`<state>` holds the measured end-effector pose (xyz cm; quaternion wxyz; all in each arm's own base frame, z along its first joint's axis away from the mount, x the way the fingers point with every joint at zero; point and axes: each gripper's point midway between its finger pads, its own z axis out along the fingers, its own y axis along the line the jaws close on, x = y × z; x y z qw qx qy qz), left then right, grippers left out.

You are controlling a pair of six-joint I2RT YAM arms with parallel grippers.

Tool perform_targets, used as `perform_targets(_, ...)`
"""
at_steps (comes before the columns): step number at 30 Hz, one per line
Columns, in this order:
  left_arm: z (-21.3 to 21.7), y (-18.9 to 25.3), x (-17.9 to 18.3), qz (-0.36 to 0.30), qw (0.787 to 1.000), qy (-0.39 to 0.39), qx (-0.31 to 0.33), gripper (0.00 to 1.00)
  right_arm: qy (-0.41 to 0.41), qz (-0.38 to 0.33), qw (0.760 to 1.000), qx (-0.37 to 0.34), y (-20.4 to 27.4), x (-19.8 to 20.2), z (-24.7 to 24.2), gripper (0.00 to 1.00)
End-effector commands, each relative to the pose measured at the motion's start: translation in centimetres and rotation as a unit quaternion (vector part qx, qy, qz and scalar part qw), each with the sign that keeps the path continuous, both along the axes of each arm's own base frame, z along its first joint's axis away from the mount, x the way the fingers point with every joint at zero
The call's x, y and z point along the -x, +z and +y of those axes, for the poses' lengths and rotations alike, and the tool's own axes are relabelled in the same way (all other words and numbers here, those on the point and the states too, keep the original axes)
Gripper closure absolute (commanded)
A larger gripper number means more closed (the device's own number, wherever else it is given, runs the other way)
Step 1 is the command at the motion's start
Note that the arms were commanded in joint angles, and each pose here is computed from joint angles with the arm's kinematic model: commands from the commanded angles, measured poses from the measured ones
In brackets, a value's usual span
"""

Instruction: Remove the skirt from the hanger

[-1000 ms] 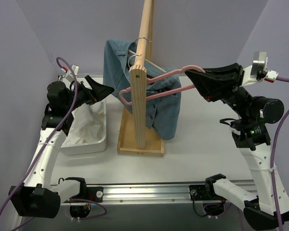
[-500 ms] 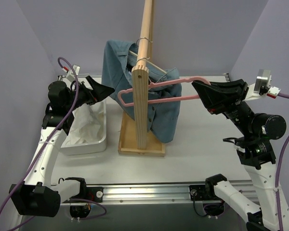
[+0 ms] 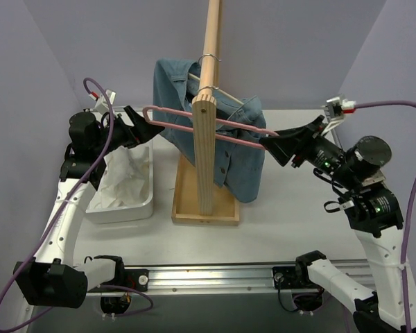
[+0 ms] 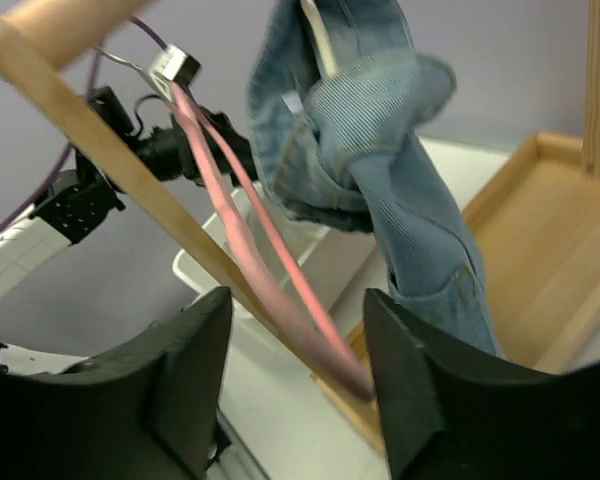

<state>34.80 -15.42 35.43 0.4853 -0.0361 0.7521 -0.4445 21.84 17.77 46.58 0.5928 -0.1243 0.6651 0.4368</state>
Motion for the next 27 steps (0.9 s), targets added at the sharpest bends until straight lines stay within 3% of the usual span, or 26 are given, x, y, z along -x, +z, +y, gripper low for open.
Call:
perform_targets(1, 0.5, 2.2, 0.2, -0.03, 0.999, 0.011, -0.01, 0.04, 0.015, 0.039, 0.999, 0.032, -2.4, 0.6, 0.1, 0.46)
perform_targets(4, 0.7, 2.2, 0.4, -0.03, 0.999, 0.015, -0.01, 0.04, -0.003, 0.034, 0.999, 0.04, -1.9, 0.4, -0.4, 0.36)
perform_targets(13, 0.9, 2.4, 0.8, -0.033, 0.999, 0.016, -0.022, 0.04, 0.015, 0.018, 0.999, 0.039, 1.5, 1.4, -0.2, 0.3)
perform_targets(18, 1.4, 1.7, 0.6, -0.022, 0.999, 0.034, -0.031, 0.04, -0.02, 0.001, 0.999, 0.043, 2.6, 1.6, -1.4, 0.23)
perform_targets(27, 3.1, 0.6, 1.1, -0.014, 0.995, 0.079, -0.062, 0.05, -0.069, -0.025, 0.997, 0.038, 6.8, 0.2, -2.5, 0.19)
